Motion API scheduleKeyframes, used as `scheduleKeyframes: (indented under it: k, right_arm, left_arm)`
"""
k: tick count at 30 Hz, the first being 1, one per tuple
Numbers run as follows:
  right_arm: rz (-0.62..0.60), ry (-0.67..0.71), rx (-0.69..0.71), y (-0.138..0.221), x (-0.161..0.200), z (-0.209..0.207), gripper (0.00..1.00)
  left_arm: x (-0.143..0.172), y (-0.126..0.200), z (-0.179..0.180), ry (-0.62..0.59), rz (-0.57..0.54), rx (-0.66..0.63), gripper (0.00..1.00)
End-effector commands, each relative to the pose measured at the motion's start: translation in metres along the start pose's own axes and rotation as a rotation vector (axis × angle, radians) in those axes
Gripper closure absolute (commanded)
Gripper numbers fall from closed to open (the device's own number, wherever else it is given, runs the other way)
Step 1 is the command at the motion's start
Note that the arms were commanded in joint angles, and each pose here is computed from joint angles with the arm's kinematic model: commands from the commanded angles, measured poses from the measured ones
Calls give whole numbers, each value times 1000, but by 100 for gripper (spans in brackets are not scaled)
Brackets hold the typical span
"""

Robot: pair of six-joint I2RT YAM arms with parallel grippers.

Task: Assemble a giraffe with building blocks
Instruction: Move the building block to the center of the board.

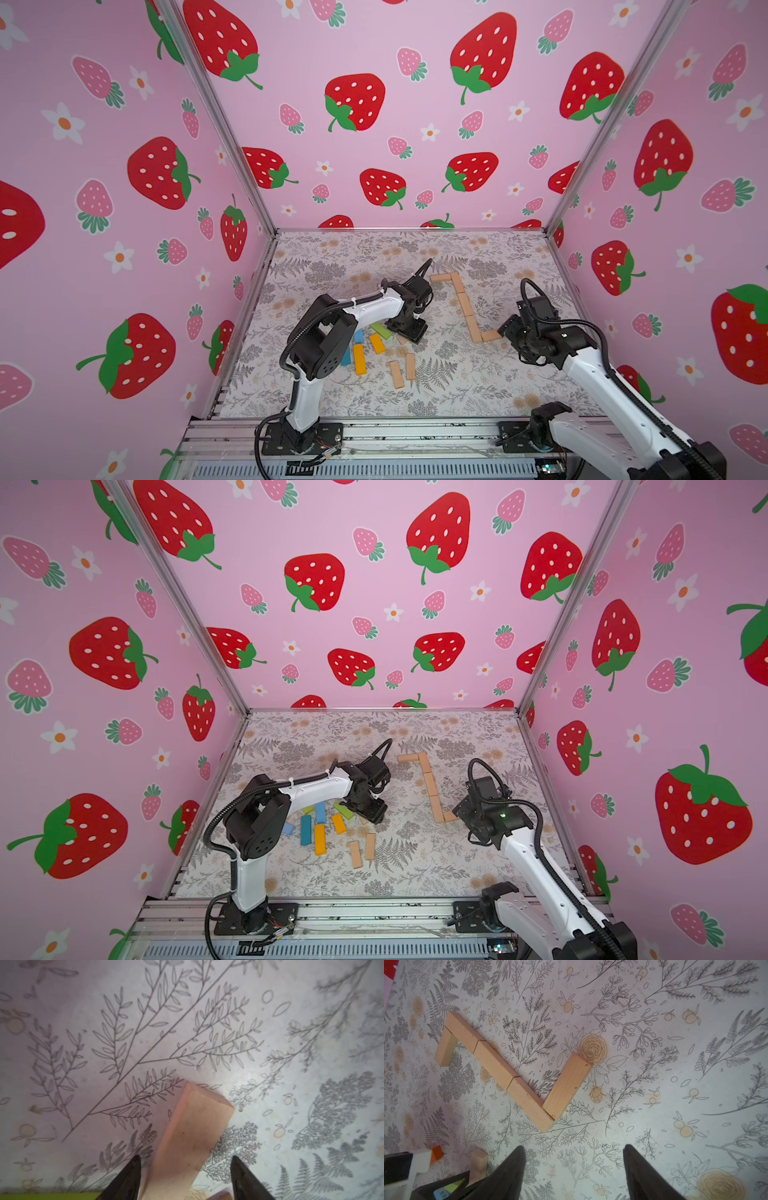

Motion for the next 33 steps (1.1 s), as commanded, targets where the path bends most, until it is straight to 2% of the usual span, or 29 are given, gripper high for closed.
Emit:
scheduleKeyframes:
  k: [1,5,10,14,19,25,33]
  right_arm:
    - [1,-3,-3,1,0,-4,26]
    - [-1,-13,9,3,-2,-7,26]
    - [-19,-48,-10,14,-8,-12,26]
    - [-25,-110,9,23,-14,-21,26]
    - [-47,-238,52,34,-22,-39,26]
    - [-62,-374,82,41,-25,-61,25]
    - [-91,-465,71,50,-26,-75,25]
  left_arm:
    - [-1,1,4,-36,15,-71,45]
    - [2,-1,-2,-76,28,-106,59]
    - [1,-2,-11,-115,21,-142,73]
    - [-6,10,-34,-175,-24,-131,82]
    - [-18,37,-96,-314,-117,-36,86]
    - [-27,40,-177,-452,-139,93,88]
    - [-38,21,-227,-553,-122,158,87]
Point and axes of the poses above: each gripper's point midway between its finger pads, its own y axis back along the fingers, its own z axis along the line the jaws close on, x = y × z, the point moved 5 cm from there along y, back along the fingers, and after that the axes turned 2 degrees about -y, right-handed, at the moved point
